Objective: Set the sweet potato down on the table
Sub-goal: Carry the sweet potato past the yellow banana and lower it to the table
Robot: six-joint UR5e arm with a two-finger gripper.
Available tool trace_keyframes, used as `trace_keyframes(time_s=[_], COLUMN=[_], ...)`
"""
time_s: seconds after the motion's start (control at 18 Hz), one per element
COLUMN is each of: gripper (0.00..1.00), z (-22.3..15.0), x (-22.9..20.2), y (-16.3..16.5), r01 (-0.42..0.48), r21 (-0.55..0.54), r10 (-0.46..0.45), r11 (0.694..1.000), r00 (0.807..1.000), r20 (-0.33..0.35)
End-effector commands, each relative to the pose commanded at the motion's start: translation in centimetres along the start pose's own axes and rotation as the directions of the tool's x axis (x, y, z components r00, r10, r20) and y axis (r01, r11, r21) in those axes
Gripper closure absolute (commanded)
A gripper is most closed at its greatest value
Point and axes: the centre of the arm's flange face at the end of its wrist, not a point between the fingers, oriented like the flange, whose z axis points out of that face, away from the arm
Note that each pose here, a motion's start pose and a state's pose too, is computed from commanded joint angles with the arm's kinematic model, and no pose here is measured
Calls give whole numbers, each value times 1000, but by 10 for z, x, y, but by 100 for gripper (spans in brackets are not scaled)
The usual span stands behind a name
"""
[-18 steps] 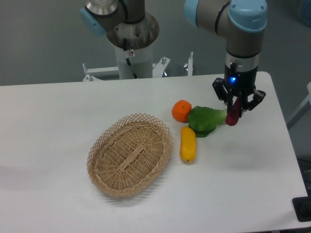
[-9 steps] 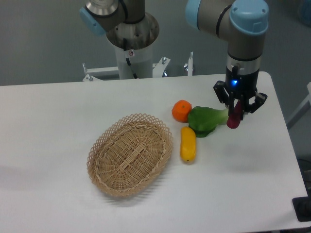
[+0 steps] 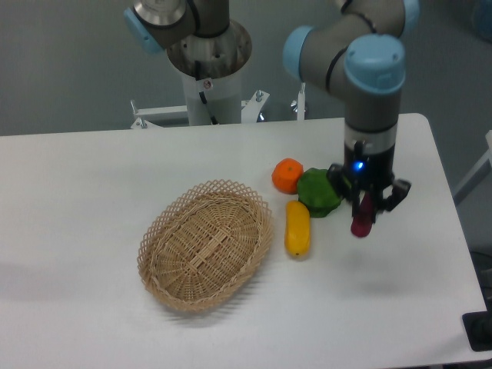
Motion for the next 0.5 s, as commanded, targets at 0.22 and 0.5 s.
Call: trace_keyframes(time_s=[0.22,0.5], gripper=[62,62], z=[53,96], x=[12,24], y=[-19,-27], r01=[-52,-70], r21=[14,-7], r10=[52,69], r11=[999,998], r00=[999,996], r20=[-9,-58])
